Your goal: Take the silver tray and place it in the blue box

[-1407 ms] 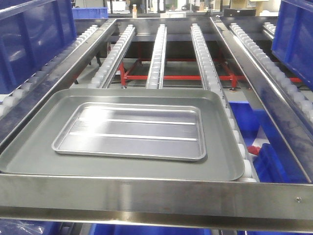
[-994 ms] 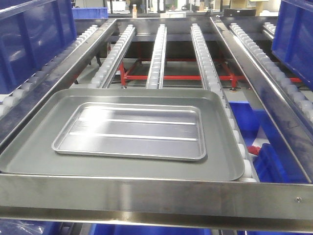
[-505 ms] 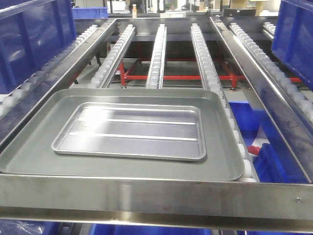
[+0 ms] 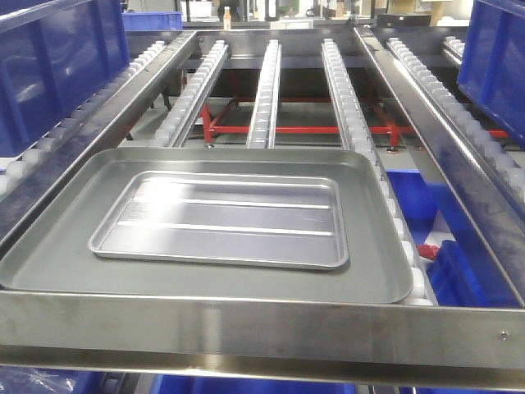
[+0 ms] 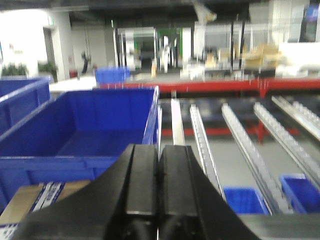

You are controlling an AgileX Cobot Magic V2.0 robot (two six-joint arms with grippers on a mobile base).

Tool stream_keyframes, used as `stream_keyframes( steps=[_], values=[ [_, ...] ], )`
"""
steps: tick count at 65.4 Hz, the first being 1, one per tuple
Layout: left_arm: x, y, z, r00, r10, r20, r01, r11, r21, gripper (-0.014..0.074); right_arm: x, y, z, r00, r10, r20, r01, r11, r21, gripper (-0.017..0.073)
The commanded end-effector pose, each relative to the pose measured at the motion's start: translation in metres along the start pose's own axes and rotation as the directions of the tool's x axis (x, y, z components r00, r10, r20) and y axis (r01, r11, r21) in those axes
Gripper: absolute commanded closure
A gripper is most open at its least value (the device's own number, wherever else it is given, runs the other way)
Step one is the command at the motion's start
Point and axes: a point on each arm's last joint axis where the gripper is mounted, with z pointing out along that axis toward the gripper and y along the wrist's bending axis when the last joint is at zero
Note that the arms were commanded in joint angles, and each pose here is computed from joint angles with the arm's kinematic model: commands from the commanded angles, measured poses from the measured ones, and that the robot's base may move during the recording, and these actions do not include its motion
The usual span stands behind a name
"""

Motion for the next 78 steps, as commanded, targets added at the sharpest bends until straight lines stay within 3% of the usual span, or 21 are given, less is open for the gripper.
stream_keyframes(
  steps=[1,9,16,22,25,30,37,40,47,52,55,63,68,72,78],
  values=[
    [-0.026,0.001,0.016,0.999,-0.02,-0.044,0.02,1.0,0.012,0.0527,-0.029,0.003,0.015,0.999,-0.006,0.034,0.006,1.0,-0.003,0.0419],
    [-0.026,-0.001,0.046,0.979,-0.055,-0.194,0.061,0.998,0.027,0.0344,-0.035,0.006,0.039,0.997,0.003,-0.074,-0.005,1.0,-0.027,0.026],
    [-0.012,-0.005,0.072,0.942,-0.095,-0.323,0.115,0.992,0.043,0.028,-0.032,0.013,0.056,0.985,0.009,-0.175,-0.025,0.996,-0.09,0.0149],
    [0.002,-0.013,0.09,0.908,-0.04,-0.417,0.098,0.988,0.118,0.0281,-0.02,0.025,0.071,0.96,0.002,-0.281,-0.056,0.981,-0.186,0.011],
    [0.009,-0.02,0.1,0.888,-0.034,-0.458,0.12,0.98,0.16,0.0281,-0.012,0.033,0.078,0.946,-0.008,-0.326,-0.073,0.969,-0.237,0.0109],
    [0.017,-0.035,0.113,0.86,-0.038,-0.508,0.177,0.957,0.229,0.0281,0.003,0.05,0.09,0.917,-0.038,-0.397,-0.102,0.94,-0.326,0.0109],
    [0.021,-0.06,0.129,0.828,-0.009,-0.561,0.234,0.914,0.332,0.0281,0.024,0.081,0.102,0.883,-0.09,-0.461,-0.144,0.882,-0.449,0.0111],
    [0.022,-0.073,0.134,0.822,0.021,-0.569,0.243,0.89,0.385,0.0281,0.032,0.095,0.105,0.877,-0.108,-0.469,-0.161,0.852,-0.498,0.0113],
    [0.025,-0.102,0.144,0.809,0.035,-0.587,0.298,0.837,0.46,0.0281,0.049,0.124,0.111,0.867,-0.133,-0.481,-0.195,0.797,-0.572,0.0113],
    [0.028,-0.115,0.152,0.785,0.066,-0.615,0.309,0.819,0.483,0.0281,0.055,0.138,0.118,0.829,-0.123,-0.546,-0.249,0.793,-0.556,0.0113],
    [0.031,-0.12,0.158,0.757,0.097,-0.646,0.312,0.815,0.488,0.0281,0.058,0.146,0.125,0.788,-0.143,-0.599,-0.266,0.798,-0.54,0.0113],
    [0.04,-0.127,0.176,0.701,0.212,-0.681,0.241,0.828,0.506,0.0281,0.063,0.165,0.147,0.673,-0.242,-0.699,-0.248,0.817,-0.521,0.0113],
    [0.046,-0.13,0.191,0.663,0.217,-0.716,0.213,0.863,0.458,0.0281,0.068,0.173,0.165,0.587,-0.271,-0.763,-0.238,0.843,-0.482,0.0113],
    [0.052,-0.132,0.202,0.62,0.191,-0.761,0.208,0.895,0.394,0.0281,0.076,0.176,0.18,0.508,-0.274,-0.817,-0.231,0.87,-0.435,0.0113],
    [0.06,-0.134,0.218,0.563,0.154,-0.812,0.183,0.935,0.305,0.0281,0.084,0.177,0.202,0.402,-0.197,-0.894,-0.236,0.921,-0.309,0.0113]
  ],
)
